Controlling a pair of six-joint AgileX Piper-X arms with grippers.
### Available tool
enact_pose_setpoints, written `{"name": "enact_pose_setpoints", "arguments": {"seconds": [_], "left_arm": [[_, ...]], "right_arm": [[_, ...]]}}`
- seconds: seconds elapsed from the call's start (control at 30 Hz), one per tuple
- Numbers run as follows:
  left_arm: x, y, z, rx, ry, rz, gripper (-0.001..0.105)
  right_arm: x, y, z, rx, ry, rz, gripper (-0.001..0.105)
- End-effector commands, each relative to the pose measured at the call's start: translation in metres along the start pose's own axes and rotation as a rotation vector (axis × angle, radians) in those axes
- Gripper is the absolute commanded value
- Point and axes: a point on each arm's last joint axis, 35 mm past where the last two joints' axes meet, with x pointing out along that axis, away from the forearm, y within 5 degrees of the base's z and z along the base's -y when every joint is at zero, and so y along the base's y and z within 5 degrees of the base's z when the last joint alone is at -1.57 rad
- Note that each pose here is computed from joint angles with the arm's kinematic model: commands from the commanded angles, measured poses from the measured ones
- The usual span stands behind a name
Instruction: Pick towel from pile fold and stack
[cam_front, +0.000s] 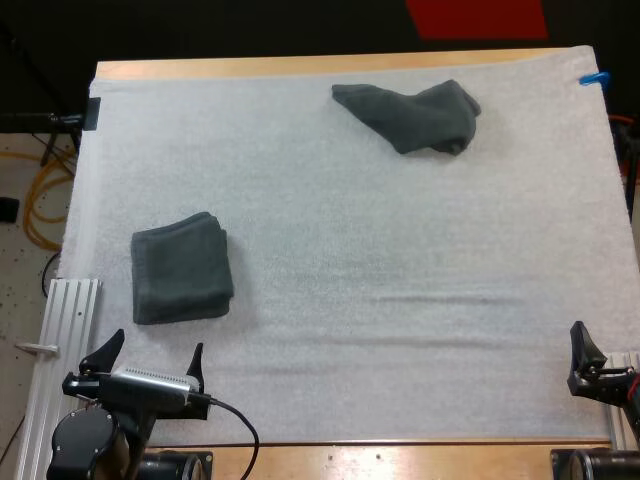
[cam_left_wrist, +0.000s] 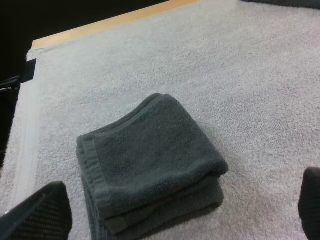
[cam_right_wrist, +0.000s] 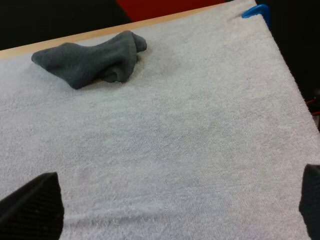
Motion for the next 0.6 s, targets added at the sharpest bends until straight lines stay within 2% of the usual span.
{"name": "enact_pose_setpoints", "arguments": {"seconds": [0.0,0.33,0.4,0.5,0.57], "left_arm": [[0.001,0.0,0.003,-0.003,-0.005,-0.007,0.088],[0.001,0.0,0.003,-0.003,-0.005,-0.007,0.088],[0.0,-0.001,0.005,-0.002,-0.018,-0.018,0.088],[-0.005,-0.003,0.011,0.001,-0.057,-0.068,0.088],[-0.013,-0.006,0.021,0.012,-0.111,-0.14,0.088]], "right_arm": [[0.001,0.0,0.001,-0.01,0.01,0.004,0.093],[0.001,0.0,0.001,-0.01,0.01,0.006,0.093],[0.001,0.001,0.002,-0.01,0.005,0.037,0.093],[-0.004,0.004,0.007,-0.012,-0.028,0.123,0.093],[-0.002,0.003,0.017,-0.01,-0.014,0.162,0.093]]}}
